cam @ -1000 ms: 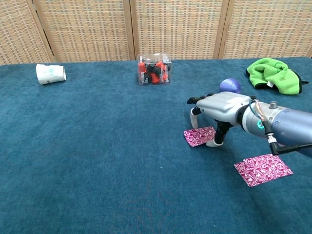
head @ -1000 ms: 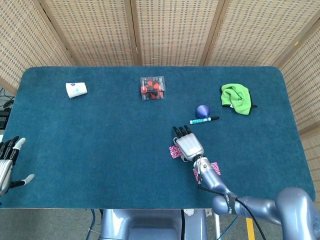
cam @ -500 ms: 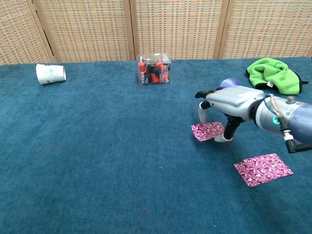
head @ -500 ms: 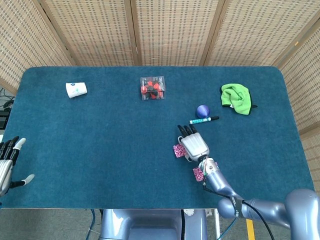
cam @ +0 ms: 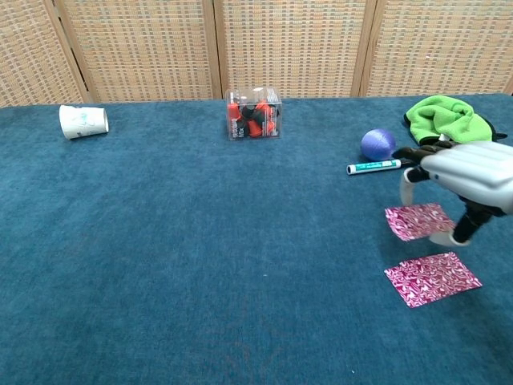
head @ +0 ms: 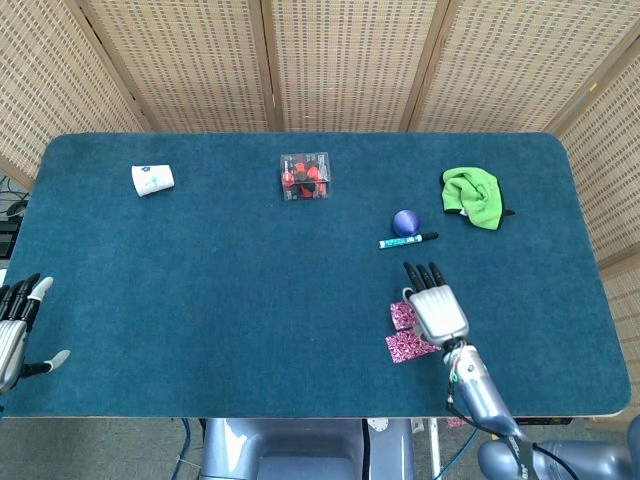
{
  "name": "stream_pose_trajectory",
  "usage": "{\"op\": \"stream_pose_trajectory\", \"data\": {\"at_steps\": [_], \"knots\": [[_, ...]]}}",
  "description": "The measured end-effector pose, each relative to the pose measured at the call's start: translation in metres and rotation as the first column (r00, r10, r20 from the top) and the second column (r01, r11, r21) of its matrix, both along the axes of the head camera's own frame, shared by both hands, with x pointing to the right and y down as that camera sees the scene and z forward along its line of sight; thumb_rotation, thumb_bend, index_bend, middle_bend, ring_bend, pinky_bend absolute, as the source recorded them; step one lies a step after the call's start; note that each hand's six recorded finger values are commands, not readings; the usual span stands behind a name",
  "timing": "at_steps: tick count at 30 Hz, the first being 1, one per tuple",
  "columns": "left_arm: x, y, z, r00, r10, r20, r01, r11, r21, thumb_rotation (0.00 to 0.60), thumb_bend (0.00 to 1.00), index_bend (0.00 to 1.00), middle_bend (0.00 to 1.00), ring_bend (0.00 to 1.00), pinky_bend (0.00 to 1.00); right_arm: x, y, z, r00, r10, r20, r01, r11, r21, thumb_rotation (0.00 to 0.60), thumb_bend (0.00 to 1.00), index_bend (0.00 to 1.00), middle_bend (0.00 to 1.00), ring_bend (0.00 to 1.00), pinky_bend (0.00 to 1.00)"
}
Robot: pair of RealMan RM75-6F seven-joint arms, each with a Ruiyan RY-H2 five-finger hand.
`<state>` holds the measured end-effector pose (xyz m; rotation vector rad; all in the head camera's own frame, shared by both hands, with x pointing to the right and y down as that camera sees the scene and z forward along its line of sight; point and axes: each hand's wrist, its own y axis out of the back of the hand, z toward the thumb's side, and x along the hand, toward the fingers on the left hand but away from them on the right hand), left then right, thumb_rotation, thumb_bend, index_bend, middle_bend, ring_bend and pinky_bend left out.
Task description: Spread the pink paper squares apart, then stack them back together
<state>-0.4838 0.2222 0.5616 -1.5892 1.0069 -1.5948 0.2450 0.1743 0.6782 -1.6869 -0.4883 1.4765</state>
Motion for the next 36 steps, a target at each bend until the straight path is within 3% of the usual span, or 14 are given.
{"op": "stream_pose_trajectory", "data": {"at_steps": [10, 27, 36], "knots": [[0.000, 0.000, 0.000, 1.000, 0.001, 0.002, -0.001, 1.000, 0.002, 0.600, 0.00, 0.00, 0.00, 0.00, 0.00, 0.007, 0.030, 0.000, 0.999, -0.017, -0.031, 0.016, 0.999, -0.035, 0.600, 0.31, 0.56, 0.03, 0.00, 0.00], [0.000, 0.000, 0.000, 1.000, 0.000, -0.005, 0.000, 1.000, -0.003, 0.600, 0.00, 0.00, 0.00, 0.00, 0.00, 0.002, 0.039, 0.013, 0.999, -0.006, -0.033, 0.004, 0.999, -0.051, 0.600, 0.31, 0.55, 0.03, 0.00, 0.00], [0.000, 0.000, 0.000, 1.000, 0.001, -0.003, -0.001, 1.000, -0.002, 0.600, 0.00, 0.00, 0.00, 0.00, 0.00, 0.005, 0.042, 0.019, 0.999, -0.002, -0.037, -0.001, 0.997, -0.075, 0.600, 0.27, 0.43, 0.01, 0.00, 0.00]]}}
